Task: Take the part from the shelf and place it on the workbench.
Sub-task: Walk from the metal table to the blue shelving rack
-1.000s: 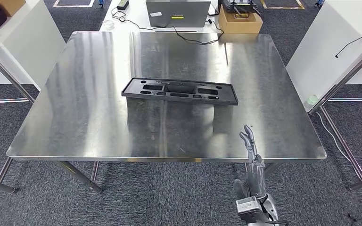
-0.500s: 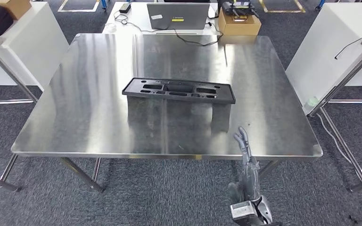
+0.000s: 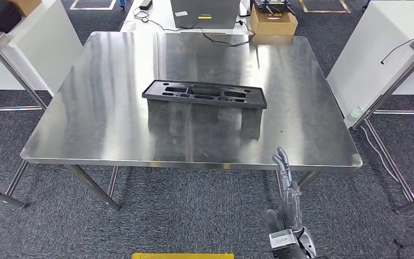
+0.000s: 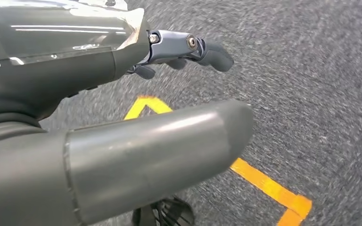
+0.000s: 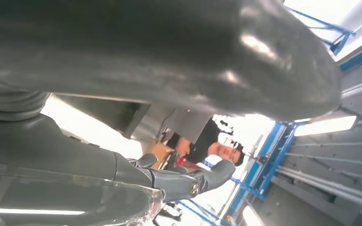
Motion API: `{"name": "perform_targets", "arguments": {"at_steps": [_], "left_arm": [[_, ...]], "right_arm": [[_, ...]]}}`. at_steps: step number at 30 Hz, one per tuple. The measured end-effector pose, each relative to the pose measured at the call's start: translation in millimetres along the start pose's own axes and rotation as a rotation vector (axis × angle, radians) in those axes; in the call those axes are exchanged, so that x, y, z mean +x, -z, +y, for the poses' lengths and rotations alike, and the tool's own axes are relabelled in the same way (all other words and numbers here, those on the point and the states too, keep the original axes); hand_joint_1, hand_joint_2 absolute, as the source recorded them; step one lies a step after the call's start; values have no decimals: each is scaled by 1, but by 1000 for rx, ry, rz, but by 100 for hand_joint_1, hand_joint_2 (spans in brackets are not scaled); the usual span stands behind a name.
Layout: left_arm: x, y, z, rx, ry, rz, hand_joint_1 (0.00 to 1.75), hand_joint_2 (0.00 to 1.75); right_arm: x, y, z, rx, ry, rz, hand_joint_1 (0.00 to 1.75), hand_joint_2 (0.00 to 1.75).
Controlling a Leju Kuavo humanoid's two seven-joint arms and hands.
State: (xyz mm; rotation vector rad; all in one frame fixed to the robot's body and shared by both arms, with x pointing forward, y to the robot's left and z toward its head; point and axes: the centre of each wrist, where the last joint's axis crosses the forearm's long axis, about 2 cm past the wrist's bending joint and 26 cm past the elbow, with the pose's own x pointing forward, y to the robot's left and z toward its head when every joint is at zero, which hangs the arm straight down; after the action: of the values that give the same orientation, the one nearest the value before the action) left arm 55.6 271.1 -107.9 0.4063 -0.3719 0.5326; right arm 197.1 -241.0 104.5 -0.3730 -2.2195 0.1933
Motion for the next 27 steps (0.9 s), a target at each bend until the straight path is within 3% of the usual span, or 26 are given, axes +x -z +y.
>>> {"name": "perform_targets", "arguments": {"at_steps": [9,17,22,27], "left_arm": [[1,0,-2,-22,26,-6,0,0],[0,-3,-6,-37,50,-6,0,0],[-3,-2,-3,-33,57,-3,0,0],[-3,-3,-4,-32,73,-6,0,0]], "right_arm": [[-6,-12,-6,48,-46,93,0,0],[-57,-34,7,161,-52,337,0,0],[-73,-51,18,186,15,468,0,0],[-103,-85,24,206,-63,758,0,0]]}}
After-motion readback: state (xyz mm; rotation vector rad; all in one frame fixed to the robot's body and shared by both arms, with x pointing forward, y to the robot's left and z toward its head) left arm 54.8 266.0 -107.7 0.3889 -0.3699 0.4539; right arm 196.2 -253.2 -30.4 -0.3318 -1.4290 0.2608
